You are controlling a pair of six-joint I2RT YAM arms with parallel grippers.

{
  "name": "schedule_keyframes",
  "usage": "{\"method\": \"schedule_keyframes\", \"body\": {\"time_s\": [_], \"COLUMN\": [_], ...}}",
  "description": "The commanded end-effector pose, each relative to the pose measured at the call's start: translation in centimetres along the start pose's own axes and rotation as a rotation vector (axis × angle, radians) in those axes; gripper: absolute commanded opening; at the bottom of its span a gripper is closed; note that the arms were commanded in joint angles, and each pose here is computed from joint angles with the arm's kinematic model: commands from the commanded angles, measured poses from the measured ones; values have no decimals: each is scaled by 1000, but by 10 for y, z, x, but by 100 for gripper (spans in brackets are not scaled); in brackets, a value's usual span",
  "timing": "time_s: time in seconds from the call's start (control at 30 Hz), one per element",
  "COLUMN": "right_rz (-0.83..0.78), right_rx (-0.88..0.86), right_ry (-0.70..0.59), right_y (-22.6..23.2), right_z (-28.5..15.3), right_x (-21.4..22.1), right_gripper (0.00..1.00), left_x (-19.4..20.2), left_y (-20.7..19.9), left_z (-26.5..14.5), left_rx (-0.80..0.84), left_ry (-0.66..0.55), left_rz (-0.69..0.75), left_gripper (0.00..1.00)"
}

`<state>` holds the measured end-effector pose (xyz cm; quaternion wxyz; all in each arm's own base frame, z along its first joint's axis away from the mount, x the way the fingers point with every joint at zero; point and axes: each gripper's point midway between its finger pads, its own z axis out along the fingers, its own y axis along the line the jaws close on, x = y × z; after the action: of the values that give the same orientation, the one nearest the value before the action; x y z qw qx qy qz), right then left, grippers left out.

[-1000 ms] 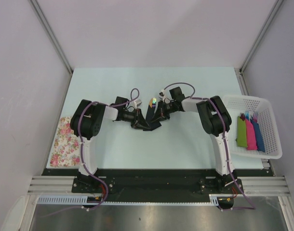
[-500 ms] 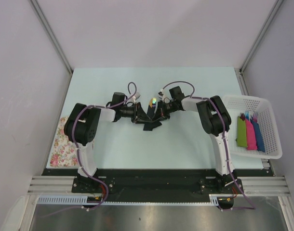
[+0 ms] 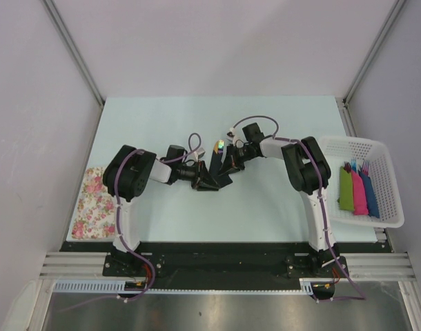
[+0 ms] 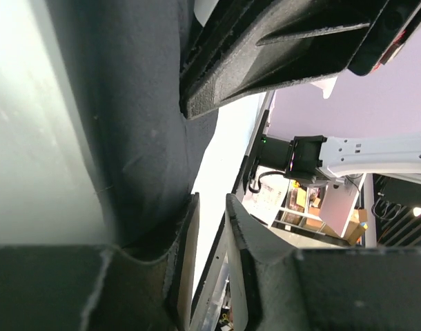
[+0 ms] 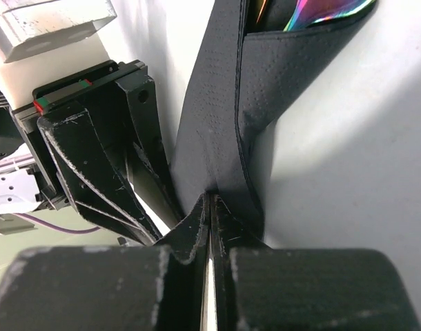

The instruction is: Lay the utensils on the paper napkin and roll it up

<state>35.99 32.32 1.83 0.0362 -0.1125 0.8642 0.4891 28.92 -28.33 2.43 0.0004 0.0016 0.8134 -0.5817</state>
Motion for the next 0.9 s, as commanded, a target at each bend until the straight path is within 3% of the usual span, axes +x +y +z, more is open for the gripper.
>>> {"method": "schedule_keyframes", "body": {"time_s": [0.0,0.13,0.3,0.37,0.6,0.87], "right_rz": [-17,-33,-33,-32,-22,16], "right_rx": [163,181,182,181,175,152], "right_ry": [6,16,25,25,16,-20], "right_y": [-47,-51,-53,-52,-50,-48], "right_z": [15,18,22,24,25,9], "right_x": [5,7,10,10,5,-11], "right_gripper": [2,1,1,1,1,1], "left_x": [3,-1,-18,-21,-28,-25], "left_y": [35,2,-76,-84,-35,38], "left_z": [-3,-11,-26,-25,-10,-7], "left_rx": [-77,4,140,141,72,-46], "left_ry": [-29,-31,-57,-64,-73,-58], "left_rz": [-69,33,237,254,202,17], "left_gripper": [27,29,29,29,25,17]}}
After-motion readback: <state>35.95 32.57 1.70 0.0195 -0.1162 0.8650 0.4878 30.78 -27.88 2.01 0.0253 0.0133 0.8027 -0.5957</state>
